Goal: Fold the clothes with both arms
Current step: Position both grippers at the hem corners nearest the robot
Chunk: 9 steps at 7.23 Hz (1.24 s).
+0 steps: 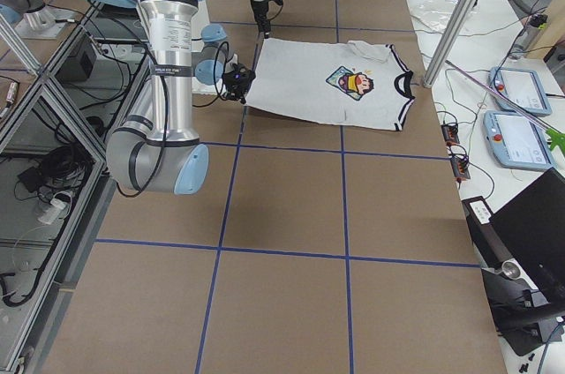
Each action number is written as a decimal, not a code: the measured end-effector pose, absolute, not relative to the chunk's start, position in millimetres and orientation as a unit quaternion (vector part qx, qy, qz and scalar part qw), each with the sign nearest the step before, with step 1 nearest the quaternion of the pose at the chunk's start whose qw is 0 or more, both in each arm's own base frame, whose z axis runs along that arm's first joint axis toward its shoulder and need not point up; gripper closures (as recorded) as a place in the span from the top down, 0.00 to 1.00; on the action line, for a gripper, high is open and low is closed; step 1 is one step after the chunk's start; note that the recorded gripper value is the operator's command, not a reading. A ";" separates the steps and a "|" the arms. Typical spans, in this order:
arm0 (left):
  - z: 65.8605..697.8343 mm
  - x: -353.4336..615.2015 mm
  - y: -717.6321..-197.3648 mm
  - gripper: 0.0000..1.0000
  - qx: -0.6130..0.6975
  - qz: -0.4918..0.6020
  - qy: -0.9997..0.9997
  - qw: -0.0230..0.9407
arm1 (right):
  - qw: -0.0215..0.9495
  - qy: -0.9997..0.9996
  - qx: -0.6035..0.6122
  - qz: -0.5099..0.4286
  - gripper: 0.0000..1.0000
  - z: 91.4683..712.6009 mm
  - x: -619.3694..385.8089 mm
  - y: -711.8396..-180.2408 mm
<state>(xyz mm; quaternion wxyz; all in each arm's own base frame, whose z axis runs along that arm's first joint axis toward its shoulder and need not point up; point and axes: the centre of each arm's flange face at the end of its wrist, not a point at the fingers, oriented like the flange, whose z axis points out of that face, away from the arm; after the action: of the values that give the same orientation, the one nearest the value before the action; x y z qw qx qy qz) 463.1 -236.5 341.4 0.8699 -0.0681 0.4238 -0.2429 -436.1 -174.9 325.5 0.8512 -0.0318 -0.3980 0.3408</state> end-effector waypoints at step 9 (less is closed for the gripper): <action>372.6 473.1 -237.7 0.37 -0.055 -0.244 0.395 0.884 | 0.851 -0.398 -0.032 0.340 0.00 325.3 -436.5 -174.3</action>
<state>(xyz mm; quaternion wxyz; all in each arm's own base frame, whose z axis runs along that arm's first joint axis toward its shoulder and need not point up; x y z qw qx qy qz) 473.1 -237.7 372.6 0.8839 -0.0553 0.3949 -0.2444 -436.5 -174.3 325.3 0.8513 -0.0322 -0.3983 0.3401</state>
